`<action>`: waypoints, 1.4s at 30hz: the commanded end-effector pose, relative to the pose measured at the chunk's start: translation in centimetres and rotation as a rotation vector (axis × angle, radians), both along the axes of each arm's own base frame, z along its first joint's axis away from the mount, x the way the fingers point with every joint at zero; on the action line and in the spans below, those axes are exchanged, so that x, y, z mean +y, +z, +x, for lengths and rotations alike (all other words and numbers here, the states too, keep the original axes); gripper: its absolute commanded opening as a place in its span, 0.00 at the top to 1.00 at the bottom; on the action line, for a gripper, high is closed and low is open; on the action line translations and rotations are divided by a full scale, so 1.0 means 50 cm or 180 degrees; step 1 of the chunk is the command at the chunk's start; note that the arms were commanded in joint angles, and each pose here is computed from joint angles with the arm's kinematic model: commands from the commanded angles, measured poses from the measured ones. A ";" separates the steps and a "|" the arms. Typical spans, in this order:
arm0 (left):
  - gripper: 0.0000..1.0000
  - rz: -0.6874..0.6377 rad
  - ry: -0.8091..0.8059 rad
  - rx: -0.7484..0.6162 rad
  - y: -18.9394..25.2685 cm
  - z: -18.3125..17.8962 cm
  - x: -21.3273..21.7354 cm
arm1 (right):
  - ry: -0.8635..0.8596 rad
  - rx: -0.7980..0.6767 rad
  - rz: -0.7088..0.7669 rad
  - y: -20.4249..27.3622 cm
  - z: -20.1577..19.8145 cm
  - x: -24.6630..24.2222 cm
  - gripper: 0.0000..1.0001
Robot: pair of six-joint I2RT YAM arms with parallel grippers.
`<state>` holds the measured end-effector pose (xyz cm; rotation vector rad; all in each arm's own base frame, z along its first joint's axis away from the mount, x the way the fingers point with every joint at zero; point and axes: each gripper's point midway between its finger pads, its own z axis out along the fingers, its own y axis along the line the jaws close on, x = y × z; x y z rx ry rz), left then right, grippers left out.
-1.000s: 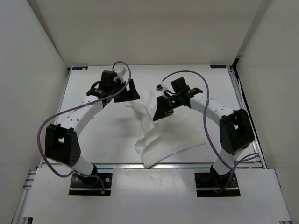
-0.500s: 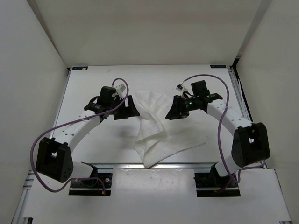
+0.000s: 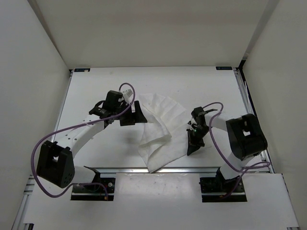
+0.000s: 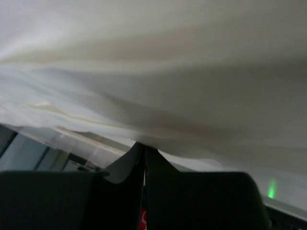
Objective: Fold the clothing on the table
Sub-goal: Flatten the skirt out
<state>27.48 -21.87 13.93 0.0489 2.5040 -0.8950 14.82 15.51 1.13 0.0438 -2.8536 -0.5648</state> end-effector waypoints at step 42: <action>0.28 -0.0026 0.1853 0.0234 0.017 0.169 -0.196 | 0.0107 -0.1190 -0.0642 0.112 0.182 -0.075 0.80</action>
